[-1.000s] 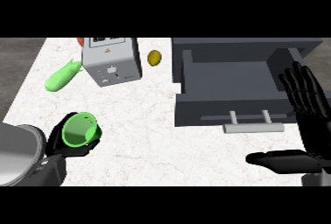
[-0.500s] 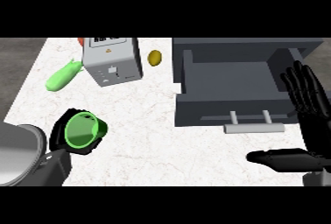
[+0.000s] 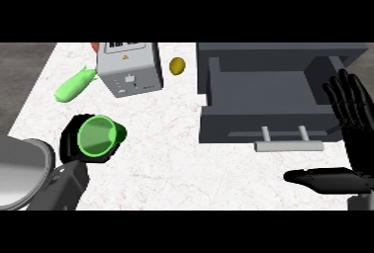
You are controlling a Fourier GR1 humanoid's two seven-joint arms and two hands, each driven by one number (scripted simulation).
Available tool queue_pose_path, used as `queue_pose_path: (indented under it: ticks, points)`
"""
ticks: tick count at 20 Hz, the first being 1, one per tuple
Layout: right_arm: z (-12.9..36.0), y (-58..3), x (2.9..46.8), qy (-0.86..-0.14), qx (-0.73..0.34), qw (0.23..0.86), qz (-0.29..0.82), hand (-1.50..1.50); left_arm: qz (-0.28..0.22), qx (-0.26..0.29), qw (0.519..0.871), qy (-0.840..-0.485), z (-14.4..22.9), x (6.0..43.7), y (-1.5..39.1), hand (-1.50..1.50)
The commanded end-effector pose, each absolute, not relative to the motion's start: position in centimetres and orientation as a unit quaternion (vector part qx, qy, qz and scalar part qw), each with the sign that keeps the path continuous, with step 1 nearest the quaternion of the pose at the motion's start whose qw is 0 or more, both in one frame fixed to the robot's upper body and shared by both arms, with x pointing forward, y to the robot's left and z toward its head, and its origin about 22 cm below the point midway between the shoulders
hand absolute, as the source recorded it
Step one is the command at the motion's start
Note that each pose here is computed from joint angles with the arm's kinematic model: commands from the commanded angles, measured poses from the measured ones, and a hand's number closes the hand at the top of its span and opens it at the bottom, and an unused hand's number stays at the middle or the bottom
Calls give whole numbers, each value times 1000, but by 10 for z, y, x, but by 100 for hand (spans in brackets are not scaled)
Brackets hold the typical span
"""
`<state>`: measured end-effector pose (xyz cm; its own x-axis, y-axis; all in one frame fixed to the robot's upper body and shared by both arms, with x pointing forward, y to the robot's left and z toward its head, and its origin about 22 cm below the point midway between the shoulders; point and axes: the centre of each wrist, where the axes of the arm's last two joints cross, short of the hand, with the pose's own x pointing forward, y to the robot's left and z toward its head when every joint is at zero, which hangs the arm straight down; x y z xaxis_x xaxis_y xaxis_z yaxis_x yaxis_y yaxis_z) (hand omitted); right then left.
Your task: Pick up the cup, place it into the drawer and close the drawer
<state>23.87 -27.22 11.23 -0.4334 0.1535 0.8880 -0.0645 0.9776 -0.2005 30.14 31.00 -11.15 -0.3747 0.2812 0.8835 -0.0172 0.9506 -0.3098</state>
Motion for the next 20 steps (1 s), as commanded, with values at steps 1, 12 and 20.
queue_pose_path:
  ticks: [1, 12, 20]
  points:
    - [132, -277, 235, -844, -24, 529, 92, -150, 120, -140, 483, -856, -101, 312, 298, 150]
    - [107, -295, 238, -835, -35, 542, 92, -150, 15, -147, 448, -881, 11, 378, 220, 150]
    - [100, -305, 238, -835, -30, 543, 89, -150, -34, -157, 454, -877, 98, 396, 140, 150]
